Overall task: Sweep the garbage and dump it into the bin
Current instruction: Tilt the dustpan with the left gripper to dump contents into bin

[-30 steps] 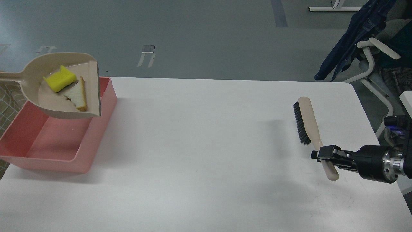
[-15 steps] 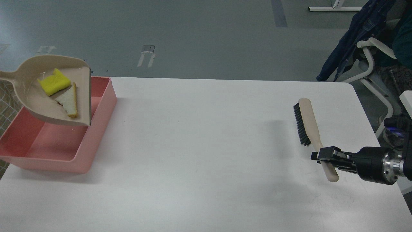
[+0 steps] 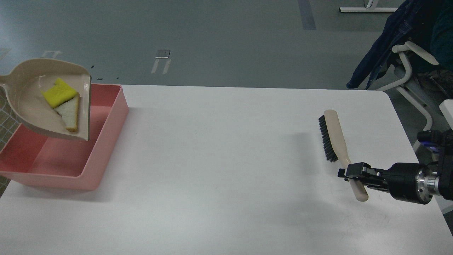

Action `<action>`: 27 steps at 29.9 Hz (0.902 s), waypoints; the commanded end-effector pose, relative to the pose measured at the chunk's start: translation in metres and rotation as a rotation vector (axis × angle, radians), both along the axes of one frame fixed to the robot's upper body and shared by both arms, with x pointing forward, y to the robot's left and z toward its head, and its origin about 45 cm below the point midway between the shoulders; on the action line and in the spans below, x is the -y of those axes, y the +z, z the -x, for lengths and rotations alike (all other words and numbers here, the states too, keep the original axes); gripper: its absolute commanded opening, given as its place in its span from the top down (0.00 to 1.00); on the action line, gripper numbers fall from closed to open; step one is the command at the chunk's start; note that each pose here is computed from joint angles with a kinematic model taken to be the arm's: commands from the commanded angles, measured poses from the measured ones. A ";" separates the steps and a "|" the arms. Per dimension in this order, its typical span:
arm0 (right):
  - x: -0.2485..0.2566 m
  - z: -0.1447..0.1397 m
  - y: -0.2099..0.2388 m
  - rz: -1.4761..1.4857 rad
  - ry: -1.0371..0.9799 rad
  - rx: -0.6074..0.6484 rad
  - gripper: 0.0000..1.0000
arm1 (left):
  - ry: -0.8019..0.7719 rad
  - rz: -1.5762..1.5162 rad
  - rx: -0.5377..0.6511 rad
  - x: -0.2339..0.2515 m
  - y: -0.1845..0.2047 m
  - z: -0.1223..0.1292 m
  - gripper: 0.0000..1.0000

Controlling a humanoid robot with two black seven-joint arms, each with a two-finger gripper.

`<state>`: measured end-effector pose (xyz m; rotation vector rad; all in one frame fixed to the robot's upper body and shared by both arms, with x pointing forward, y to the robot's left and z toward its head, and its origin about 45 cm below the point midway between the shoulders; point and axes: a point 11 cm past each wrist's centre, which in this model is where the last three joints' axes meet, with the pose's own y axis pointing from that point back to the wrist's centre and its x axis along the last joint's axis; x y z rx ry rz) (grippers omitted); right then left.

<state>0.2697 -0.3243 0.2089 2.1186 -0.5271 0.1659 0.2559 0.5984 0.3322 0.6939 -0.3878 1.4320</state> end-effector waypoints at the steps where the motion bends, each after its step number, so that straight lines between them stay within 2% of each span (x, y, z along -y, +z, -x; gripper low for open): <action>1: 0.000 0.000 0.000 0.000 0.000 0.000 1.00 | -0.005 -0.027 -0.014 0.000 -0.001 0.000 1.00; 27: -0.002 0.001 -0.002 -0.004 0.001 -0.001 1.00 | 0.050 -0.274 -0.027 -0.015 0.014 0.000 1.00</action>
